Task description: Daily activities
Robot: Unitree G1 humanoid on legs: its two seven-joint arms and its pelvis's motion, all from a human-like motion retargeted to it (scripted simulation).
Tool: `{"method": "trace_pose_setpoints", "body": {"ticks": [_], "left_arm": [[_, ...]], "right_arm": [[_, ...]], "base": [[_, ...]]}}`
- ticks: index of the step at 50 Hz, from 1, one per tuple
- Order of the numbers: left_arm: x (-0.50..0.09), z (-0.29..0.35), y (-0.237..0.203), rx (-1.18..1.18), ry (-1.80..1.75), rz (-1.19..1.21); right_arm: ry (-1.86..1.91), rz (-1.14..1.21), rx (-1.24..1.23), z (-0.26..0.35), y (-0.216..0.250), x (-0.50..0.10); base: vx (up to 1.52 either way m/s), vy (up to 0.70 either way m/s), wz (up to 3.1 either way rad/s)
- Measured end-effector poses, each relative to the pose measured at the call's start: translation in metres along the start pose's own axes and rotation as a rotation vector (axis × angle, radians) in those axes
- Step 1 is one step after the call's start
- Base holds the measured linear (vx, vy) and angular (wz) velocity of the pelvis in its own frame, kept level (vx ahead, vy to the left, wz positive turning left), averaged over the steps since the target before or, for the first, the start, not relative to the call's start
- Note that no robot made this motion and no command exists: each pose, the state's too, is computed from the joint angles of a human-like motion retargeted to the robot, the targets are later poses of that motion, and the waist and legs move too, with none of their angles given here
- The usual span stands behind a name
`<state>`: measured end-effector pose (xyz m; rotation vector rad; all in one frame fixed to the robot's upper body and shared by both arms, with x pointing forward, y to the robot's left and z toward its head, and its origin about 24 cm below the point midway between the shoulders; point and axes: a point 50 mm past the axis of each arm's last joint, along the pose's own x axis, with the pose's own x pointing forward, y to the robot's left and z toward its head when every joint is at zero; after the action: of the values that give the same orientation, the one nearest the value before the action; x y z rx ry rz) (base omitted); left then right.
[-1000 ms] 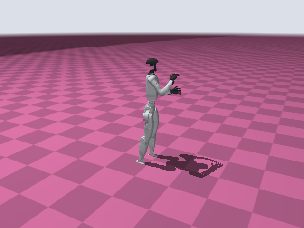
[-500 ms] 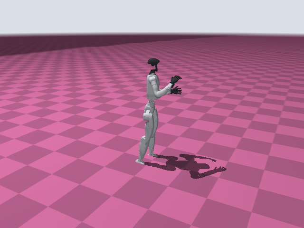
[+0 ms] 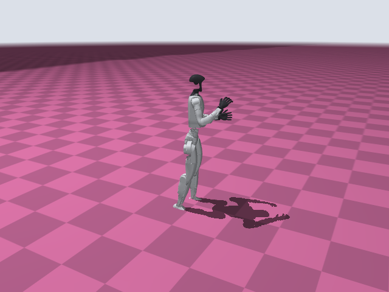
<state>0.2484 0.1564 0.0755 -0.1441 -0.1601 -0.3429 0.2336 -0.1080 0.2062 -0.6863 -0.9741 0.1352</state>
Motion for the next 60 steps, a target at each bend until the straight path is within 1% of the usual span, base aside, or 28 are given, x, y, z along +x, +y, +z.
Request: {"method": "trace_pose_setpoints", "body": {"ticks": [8, 18, 30, 44, 60], "left_arm": [[0.002, 0.004, 0.001, -0.044, -0.038, 0.046], [0.006, 0.007, -0.002, -0.101, -0.065, 0.085], [0.01, 0.009, -0.005, -0.054, -0.07, 0.082], [0.014, 0.012, -0.007, 0.039, -0.079, 0.06], [0.016, 0.01, -0.009, 0.036, -0.063, 0.048]], "right_arm": [[0.055, -0.095, 0.041, -0.007, 0.0, -0.004], [0.099, -0.155, 0.072, -0.014, 0.001, -0.01], [0.037, -0.142, 0.067, -0.007, 0.008, -0.001], [-0.059, -0.151, 0.009, 0.003, 0.005, 0.013], [-0.035, -0.128, -0.054, -0.003, 0.004, 0.013]], "base": [[0.0, 0.0, 0.0], [0.0, 0.0, 0.0], [0.0, 0.0, 0.0], [0.0, 0.0, 0.0], [0.0, 0.0, 0.0]]}}
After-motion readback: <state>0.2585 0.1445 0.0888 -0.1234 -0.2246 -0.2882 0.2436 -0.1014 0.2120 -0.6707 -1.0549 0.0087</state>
